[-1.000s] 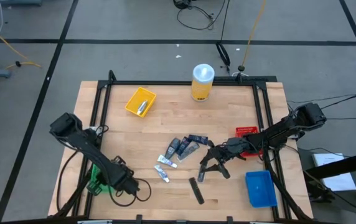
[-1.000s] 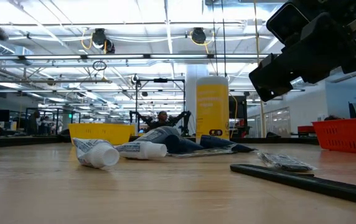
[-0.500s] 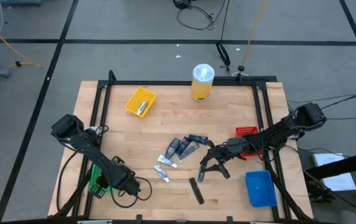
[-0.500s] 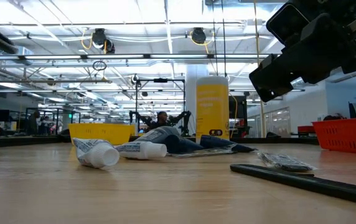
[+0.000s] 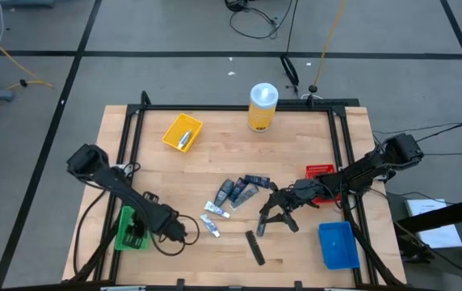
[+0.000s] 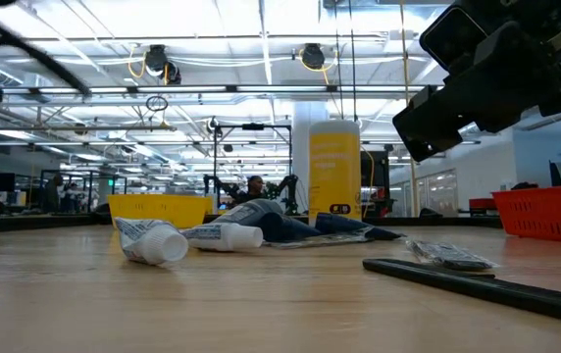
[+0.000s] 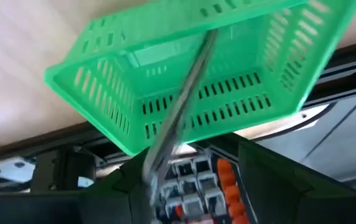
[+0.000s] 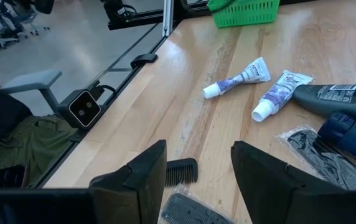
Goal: Pick & Place Travel size toiletries
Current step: Put the black comb into the green bin, then put the black deodorant into the red bin
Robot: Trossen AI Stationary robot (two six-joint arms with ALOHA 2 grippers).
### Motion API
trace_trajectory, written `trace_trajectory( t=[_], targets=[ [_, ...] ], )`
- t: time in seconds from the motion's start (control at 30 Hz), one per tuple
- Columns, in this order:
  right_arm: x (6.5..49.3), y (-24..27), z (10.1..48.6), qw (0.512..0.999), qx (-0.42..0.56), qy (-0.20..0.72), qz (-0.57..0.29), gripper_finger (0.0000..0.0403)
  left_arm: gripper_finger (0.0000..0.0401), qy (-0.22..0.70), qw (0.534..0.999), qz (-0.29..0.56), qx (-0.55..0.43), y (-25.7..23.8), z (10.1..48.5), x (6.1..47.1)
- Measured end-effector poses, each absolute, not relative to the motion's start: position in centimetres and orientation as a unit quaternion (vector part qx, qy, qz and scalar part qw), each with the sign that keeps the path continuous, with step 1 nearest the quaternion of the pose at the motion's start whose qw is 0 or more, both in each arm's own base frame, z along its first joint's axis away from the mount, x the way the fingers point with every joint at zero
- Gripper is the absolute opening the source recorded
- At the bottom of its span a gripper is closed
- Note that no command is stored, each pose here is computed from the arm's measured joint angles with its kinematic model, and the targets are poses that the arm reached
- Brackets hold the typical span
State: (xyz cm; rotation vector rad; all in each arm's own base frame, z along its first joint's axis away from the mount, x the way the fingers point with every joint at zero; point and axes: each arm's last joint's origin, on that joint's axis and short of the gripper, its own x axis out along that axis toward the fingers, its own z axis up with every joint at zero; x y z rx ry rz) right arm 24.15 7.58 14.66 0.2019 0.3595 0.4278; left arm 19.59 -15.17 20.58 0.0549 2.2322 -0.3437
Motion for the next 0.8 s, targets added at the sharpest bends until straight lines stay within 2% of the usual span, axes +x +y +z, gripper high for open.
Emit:
trace_trajectory(
  t=[0.2,0.43,0.5,0.57,0.63,0.8],
  targets=[
    [24.1,7.6,14.6,0.956,0.101,0.178,0.211,0.0172,0.0176,0.883,0.451,-0.120,0.048,-14.8,21.1,19.4],
    [24.1,7.6,14.4,0.954,0.101,0.191,0.209,0.0175,0.0129,0.886,0.453,-0.088,0.034,-14.6,21.2,19.6],
    [24.1,7.6,14.4,0.954,0.100,0.191,0.209,0.0175,0.0117,0.881,0.467,-0.073,0.029,-14.3,21.6,19.5],
    [24.1,7.6,14.4,0.954,0.100,0.191,0.209,0.0173,0.0106,0.866,0.497,-0.034,0.032,-13.8,22.5,19.2],
    [24.1,7.6,14.4,0.954,0.100,0.191,0.209,0.0172,0.0096,0.835,0.548,0.016,0.041,-13.3,23.2,19.1],
    [24.1,7.6,14.4,0.955,0.099,0.190,0.208,0.0173,0.0076,0.648,0.746,0.144,0.044,-12.2,25.6,20.0]
  ],
)
